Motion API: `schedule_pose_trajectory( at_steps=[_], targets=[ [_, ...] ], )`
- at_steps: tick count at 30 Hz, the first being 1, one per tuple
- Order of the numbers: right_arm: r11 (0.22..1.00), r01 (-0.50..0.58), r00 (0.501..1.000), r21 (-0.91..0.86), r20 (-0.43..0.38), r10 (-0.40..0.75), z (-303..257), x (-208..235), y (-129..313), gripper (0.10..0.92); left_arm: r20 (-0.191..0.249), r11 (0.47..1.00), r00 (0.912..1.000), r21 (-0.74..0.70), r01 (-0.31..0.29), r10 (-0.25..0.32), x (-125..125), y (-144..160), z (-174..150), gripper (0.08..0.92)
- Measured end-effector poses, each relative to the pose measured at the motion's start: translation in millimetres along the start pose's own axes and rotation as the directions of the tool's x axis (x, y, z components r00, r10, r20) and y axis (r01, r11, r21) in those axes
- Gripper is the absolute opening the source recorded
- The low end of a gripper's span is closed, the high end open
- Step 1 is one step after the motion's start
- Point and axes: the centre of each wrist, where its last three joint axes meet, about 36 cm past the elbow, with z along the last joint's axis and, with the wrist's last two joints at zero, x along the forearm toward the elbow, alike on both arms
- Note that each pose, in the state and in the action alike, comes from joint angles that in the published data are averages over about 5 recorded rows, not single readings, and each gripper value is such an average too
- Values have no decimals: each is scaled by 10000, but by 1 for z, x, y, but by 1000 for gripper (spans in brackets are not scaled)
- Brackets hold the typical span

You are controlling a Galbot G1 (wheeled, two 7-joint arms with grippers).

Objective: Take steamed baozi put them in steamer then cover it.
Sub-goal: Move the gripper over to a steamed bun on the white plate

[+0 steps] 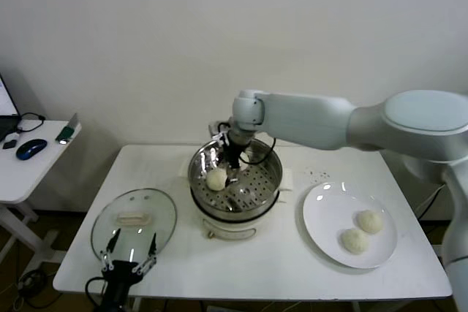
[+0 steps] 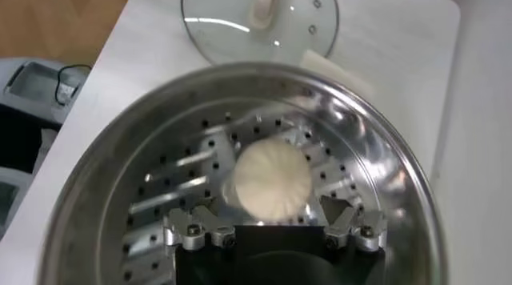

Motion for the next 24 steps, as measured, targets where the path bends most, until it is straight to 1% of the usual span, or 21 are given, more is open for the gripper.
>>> schedule_pose_trajectory(
  at_steps=[7,12,17,24],
  targets=[
    [9990,-219,9989,-378,-423,203,67,64,17,823,6,10000,10000,0,-48,48,-4,-5,-2,823],
    [9967,-230,9978,-780,-645,180,123,87,51,823,-23,10000,10000,-34,-38,38,-4,-5,-2,823],
    [9930,-99,9972,-1176,-746,11,173,85,94,823,-124,9999,9999,-100,-18,17,-2,-4,0,823],
    [9832,311,9960,-1798,-772,-457,234,49,157,823,-222,9999,9997,-149,67,-70,1,-5,0,823]
  ],
)
